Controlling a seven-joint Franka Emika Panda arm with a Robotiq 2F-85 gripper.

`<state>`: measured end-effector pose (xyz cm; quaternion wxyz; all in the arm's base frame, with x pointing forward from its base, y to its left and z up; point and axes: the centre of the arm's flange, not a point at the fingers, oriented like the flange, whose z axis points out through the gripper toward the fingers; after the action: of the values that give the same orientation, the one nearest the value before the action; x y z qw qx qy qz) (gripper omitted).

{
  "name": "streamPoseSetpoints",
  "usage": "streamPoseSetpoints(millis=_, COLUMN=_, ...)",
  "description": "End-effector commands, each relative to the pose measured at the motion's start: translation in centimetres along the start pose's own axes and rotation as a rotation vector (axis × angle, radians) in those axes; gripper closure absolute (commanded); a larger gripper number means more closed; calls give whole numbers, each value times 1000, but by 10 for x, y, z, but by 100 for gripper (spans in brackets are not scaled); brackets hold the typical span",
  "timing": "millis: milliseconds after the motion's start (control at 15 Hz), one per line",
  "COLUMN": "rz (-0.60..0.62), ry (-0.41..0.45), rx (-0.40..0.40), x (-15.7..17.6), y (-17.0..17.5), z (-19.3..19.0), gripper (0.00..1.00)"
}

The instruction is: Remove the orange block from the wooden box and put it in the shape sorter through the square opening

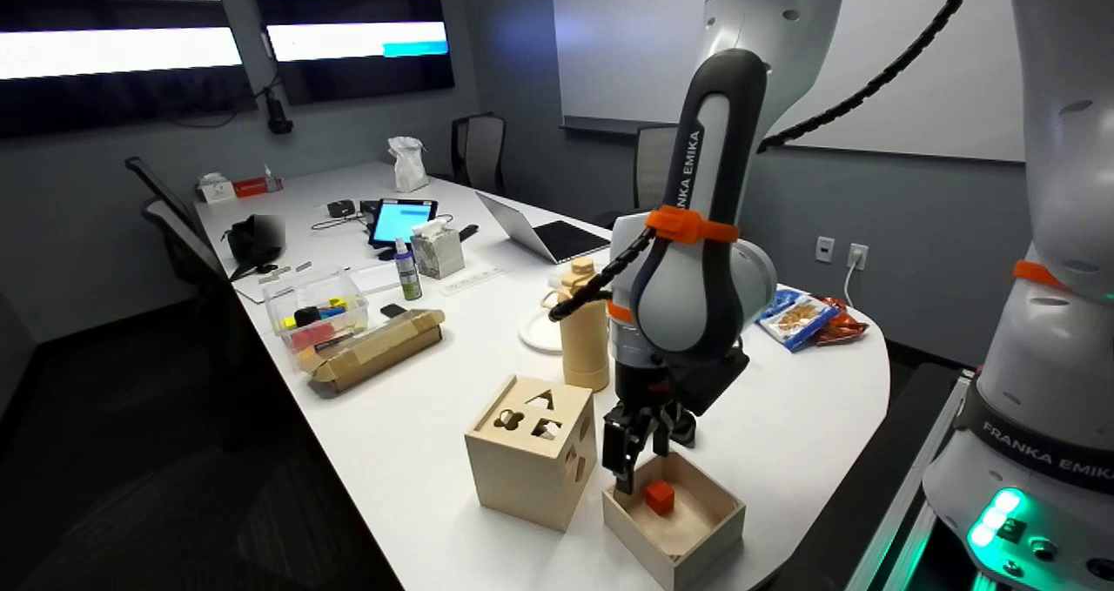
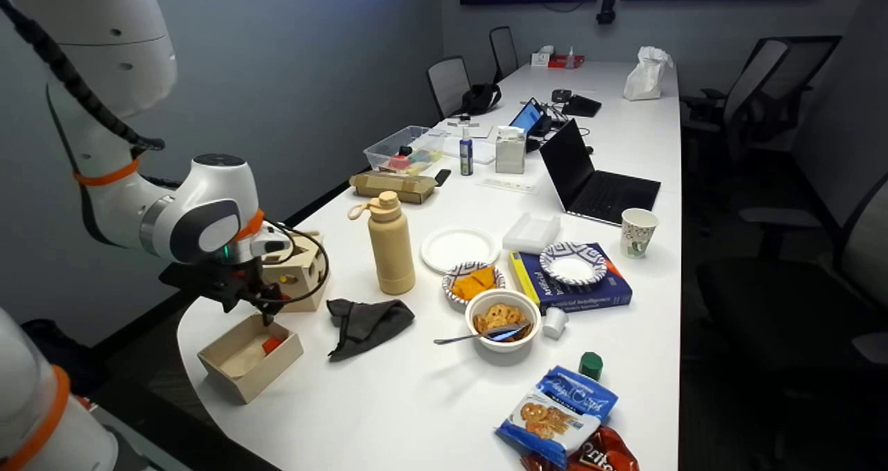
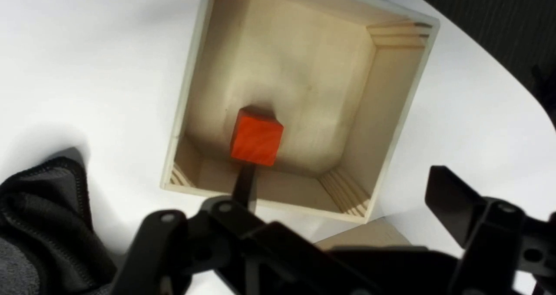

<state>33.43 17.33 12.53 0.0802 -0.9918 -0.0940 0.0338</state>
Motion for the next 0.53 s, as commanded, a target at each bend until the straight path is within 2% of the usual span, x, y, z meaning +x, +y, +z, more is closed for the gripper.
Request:
streamPoseSetpoints(millis=0, rz=89, ry=28, rx=-46, x=-26, y=-3, z=12, gripper=0)
streamPoseSetpoints(millis=467, rz=223, ry=63, rx=-58, x=-43, y=2, z=29, gripper=0)
